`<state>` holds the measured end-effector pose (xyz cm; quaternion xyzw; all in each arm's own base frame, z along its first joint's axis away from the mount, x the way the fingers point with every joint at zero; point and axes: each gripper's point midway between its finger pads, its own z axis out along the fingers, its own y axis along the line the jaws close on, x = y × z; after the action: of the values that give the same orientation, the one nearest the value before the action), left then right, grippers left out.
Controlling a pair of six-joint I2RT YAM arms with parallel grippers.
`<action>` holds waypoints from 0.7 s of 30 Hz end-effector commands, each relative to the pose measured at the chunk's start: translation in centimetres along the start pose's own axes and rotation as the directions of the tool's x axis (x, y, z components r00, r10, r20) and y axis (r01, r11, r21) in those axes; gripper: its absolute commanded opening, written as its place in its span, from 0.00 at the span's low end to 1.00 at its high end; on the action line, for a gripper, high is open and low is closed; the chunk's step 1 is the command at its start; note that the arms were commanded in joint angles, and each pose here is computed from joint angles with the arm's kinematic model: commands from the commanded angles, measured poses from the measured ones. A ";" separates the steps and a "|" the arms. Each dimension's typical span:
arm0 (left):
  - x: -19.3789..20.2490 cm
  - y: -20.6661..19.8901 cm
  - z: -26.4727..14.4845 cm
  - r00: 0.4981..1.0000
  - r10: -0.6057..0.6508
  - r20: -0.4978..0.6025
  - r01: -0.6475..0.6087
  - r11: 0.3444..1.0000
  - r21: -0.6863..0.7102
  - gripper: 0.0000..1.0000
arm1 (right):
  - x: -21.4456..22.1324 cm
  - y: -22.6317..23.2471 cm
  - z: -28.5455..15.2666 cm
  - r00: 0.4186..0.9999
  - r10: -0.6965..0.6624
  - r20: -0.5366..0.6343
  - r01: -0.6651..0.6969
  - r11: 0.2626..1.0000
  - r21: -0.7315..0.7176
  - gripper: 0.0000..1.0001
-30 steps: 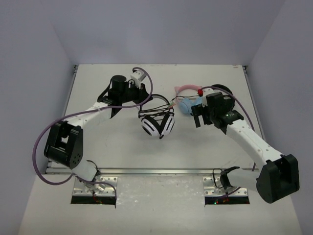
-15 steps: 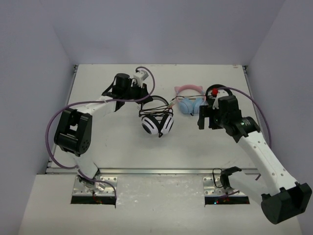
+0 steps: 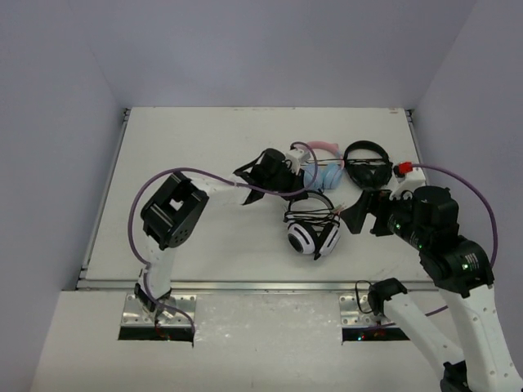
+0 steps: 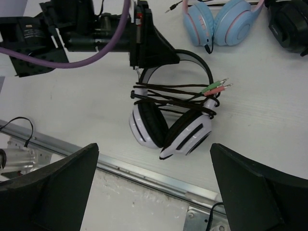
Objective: Wrap the headphones
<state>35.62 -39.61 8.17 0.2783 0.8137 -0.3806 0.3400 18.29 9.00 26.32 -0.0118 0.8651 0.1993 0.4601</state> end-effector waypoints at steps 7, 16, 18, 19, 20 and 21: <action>-3.3 -4.3 5.9 0.993 -0.061 0.100 0.052 0.994 0.096 0.03 | 2.7 0.1 -1.4 0.997 0.006 -0.073 -0.008 1.000 -0.028 0.99; -0.8 -3.5 7.9 0.997 -0.065 0.034 0.063 0.996 0.059 0.19 | 3.5 0.3 -1.7 0.998 -0.013 -0.069 0.009 0.998 -0.058 0.99; -0.5 -3.2 7.7 0.997 -0.068 0.031 0.067 0.997 0.040 0.25 | 3.5 0.4 -1.6 0.997 -0.014 -0.072 0.010 0.998 -0.062 0.99; -1.0 -3.4 7.3 0.997 -0.062 0.041 0.061 0.997 0.037 0.26 | 3.6 0.3 -1.6 0.997 -0.019 -0.072 0.014 0.998 -0.064 0.99; -0.8 -3.3 7.0 0.997 -0.066 0.041 0.065 0.997 0.029 0.31 | 3.6 0.3 -1.5 0.997 -0.018 -0.074 0.014 0.998 -0.063 0.99; -1.0 -3.3 6.7 0.997 -0.065 0.050 0.064 0.998 0.021 0.34 | 3.6 0.3 -1.4 0.997 -0.018 -0.074 0.014 0.998 -0.063 0.99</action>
<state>35.51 -46.14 2.67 0.2500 0.8354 -0.3852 0.3020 14.66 9.17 24.16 -0.0328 0.8793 0.2192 0.4217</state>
